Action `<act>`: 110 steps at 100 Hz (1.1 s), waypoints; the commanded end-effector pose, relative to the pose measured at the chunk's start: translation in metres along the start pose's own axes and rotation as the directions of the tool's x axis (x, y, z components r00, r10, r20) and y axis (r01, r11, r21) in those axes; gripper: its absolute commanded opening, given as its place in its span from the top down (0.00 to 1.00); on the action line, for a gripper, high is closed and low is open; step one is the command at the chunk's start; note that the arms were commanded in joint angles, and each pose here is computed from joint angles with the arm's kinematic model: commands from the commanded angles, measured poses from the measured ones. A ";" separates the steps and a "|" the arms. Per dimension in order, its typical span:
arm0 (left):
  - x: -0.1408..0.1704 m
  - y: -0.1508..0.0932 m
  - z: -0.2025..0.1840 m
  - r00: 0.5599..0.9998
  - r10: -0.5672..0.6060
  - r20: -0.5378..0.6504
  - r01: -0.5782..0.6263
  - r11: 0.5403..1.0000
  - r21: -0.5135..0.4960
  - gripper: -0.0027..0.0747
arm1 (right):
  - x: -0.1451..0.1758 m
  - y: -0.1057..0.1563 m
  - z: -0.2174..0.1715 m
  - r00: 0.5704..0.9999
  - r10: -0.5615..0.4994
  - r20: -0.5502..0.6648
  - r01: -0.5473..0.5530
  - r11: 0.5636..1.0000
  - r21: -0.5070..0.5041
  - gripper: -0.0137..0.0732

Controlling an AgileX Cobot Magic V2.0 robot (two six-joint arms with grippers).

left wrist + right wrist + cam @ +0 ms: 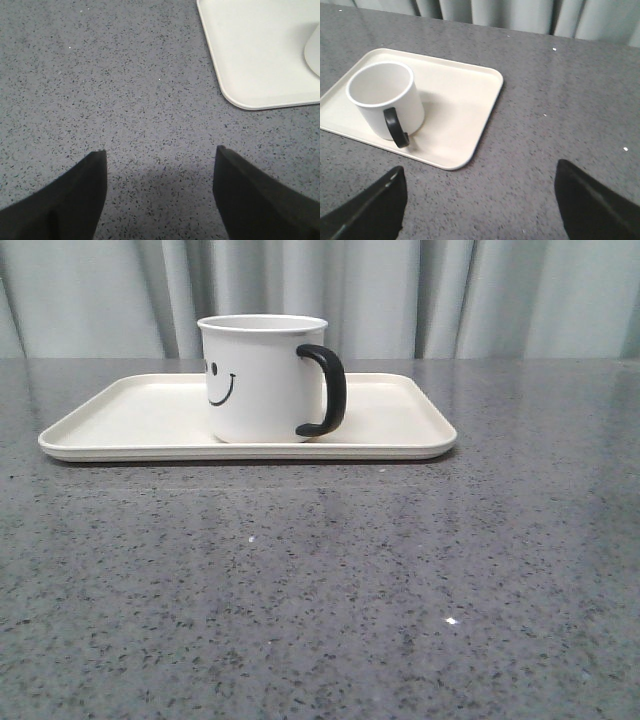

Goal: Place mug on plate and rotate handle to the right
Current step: 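Move the right gripper above the mug on the tray, then lower the right gripper and grasp the mug's rim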

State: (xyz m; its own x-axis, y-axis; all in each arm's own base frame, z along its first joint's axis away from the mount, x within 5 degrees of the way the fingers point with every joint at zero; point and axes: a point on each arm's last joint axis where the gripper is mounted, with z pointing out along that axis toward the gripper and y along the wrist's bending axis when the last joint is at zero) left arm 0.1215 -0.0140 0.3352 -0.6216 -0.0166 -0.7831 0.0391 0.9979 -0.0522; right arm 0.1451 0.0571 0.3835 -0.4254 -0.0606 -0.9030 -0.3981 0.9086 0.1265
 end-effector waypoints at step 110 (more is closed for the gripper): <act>-0.013 -0.001 -0.006 0.995 -0.006 0.098 0.005 1.000 0.012 0.40 | -0.070 0.059 0.253 0.952 -0.041 -0.303 -0.019 0.981 -0.194 0.15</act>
State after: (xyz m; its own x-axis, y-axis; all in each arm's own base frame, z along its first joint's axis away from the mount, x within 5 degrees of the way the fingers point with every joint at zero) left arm 0.1218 -0.0141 0.3356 -0.6174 -0.0170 -0.7865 0.0398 0.9978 -0.0528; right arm 0.3592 0.2211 0.3216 -0.6925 -0.2774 -0.6660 -0.5355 0.8163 0.2167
